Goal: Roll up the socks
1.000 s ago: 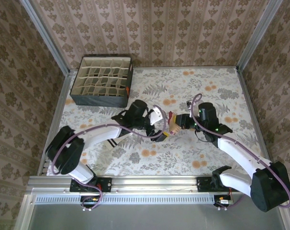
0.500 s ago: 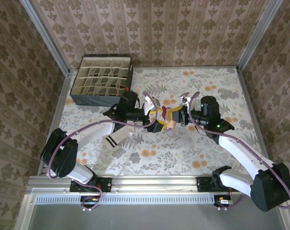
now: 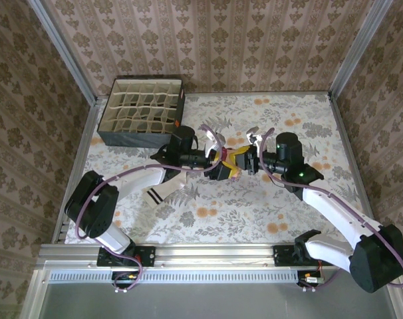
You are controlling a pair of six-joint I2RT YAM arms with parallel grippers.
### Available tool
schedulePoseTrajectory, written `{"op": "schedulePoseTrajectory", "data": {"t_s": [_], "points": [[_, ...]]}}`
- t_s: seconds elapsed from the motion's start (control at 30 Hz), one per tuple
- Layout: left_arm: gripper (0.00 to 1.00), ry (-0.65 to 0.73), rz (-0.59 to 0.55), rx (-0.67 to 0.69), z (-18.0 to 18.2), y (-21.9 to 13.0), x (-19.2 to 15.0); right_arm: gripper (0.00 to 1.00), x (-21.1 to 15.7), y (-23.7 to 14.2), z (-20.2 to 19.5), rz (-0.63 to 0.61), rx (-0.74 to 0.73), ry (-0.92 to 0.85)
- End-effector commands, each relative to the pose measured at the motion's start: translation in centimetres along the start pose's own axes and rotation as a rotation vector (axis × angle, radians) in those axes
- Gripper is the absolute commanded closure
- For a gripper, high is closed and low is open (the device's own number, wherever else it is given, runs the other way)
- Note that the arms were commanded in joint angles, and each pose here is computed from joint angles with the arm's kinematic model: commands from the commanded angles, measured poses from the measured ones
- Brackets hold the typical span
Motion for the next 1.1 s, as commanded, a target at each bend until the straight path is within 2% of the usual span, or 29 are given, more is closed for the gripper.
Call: {"op": "schedulePoseTrajectory", "data": {"t_s": [0.0, 0.13, 0.3, 0.37, 0.47, 0.57, 0.63, 0.7, 0.83, 0.87, 0.97, 1.07], "points": [[0.2, 0.018, -0.048, -0.026, -0.2, 0.7, 1.8, 1.0, 1.7, 0.4, 0.7, -0.074, -0.061, -0.048], [0.29, 0.007, -0.029, -0.023, -0.4, 1.4, 1.8, 1.0, 1.9, 0.8, 0.6, -0.083, -0.141, -0.038], [0.41, 0.023, 0.053, 0.01, -0.6, 1.8, 1.5, 1.0, 2.2, 0.8, 0.2, -0.112, -0.224, 0.015], [0.51, 0.027, 0.073, 0.024, -0.6, 1.7, 1.5, 1.0, 2.2, 0.8, 0.2, -0.119, -0.231, 0.024], [0.72, 0.032, 0.096, 0.053, -0.5, 1.6, 1.5, 1.0, 2.2, 0.9, 0.5, -0.117, -0.229, 0.029], [0.82, 0.04, 0.107, 0.078, -0.3, 1.5, 1.5, 1.0, 2.1, 1.0, 0.5, -0.11, -0.239, 0.039], [0.86, 0.043, 0.116, 0.094, -0.2, 1.4, 1.4, 0.94, 2.0, 1.0, 0.6, -0.1, -0.241, 0.046], [0.9, 0.046, 0.119, 0.104, -0.1, 1.2, 1.3, 0.84, 2.1, 1.1, 0.7, -0.091, -0.24, 0.06], [0.95, 0.031, 0.103, 0.142, 0.6, 0.3, 1.2, 0.52, 2.4, 1.1, 0.9, -0.074, -0.232, 0.082], [0.95, 0.024, 0.095, 0.156, 0.9, -0.1, 1.2, 0.47, 2.7, 1.0, 1.1, -0.076, -0.233, 0.091], [0.95, -0.001, 0.071, 0.21, 2.1, -2.1, 1.1, 0.38, 3.5, 0.8, 1.4, -0.083, -0.247, 0.118], [0.96, -0.013, 0.069, 0.294, 3.4, -4.8, 1.0, 0.34, 4.6, 0.9, 1.2, -0.075, -0.295, 0.172]]}}
Point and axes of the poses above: each hand's point on the last joint's axis, 136 mm out from that joint toward the fingers, its own y axis out along the fingers, its own z axis along the line the jaws close on, x = y × z, the point moved 10 cm from there along -y, back along the fingers, and after that the axes turned 13 degrees about y, right-handed, at the moved point
